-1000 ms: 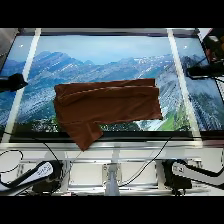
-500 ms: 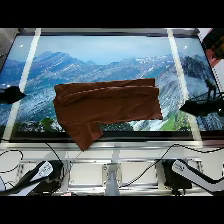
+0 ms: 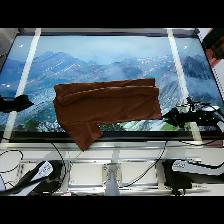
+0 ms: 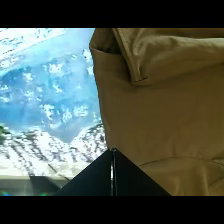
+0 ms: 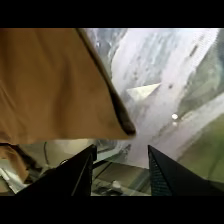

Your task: Fold the clothes and pants, and hang the long-sleeved shirts on hangers.

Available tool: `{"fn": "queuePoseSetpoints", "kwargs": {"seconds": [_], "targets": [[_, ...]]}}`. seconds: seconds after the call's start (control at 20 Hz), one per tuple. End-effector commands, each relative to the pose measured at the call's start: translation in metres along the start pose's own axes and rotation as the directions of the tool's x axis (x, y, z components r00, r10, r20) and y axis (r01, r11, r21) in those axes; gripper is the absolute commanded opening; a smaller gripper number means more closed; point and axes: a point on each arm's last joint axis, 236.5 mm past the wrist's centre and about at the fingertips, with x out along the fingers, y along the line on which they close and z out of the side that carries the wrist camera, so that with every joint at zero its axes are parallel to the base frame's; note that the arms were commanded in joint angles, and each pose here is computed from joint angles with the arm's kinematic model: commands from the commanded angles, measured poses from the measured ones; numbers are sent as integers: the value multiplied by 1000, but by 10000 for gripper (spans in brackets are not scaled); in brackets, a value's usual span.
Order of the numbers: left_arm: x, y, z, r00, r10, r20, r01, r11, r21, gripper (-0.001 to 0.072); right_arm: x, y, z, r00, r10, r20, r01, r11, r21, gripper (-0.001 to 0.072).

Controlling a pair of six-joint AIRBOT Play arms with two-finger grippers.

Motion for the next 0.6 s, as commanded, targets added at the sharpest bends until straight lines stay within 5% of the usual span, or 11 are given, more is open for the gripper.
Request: {"fn": "queuePoseSetpoints", "kwargs": {"seconds": [0.0, 0.3, 0.55], "targets": [[1, 1, 0, 1000, 2, 2, -2, 1000, -2, 15, 16, -7, 4, 999, 30, -12, -30, 999, 40, 383], [1, 1, -1, 1000, 2, 1, -2, 1000, -3, 15, 16, -2, 22, 996, 55, 65, -53, 998, -21, 379], [1, 0, -4, 1000, -5, -13, 5, 1000, -4, 16, 15, -2, 33, 992, 56, 109, -50, 997, -55, 291]]}}
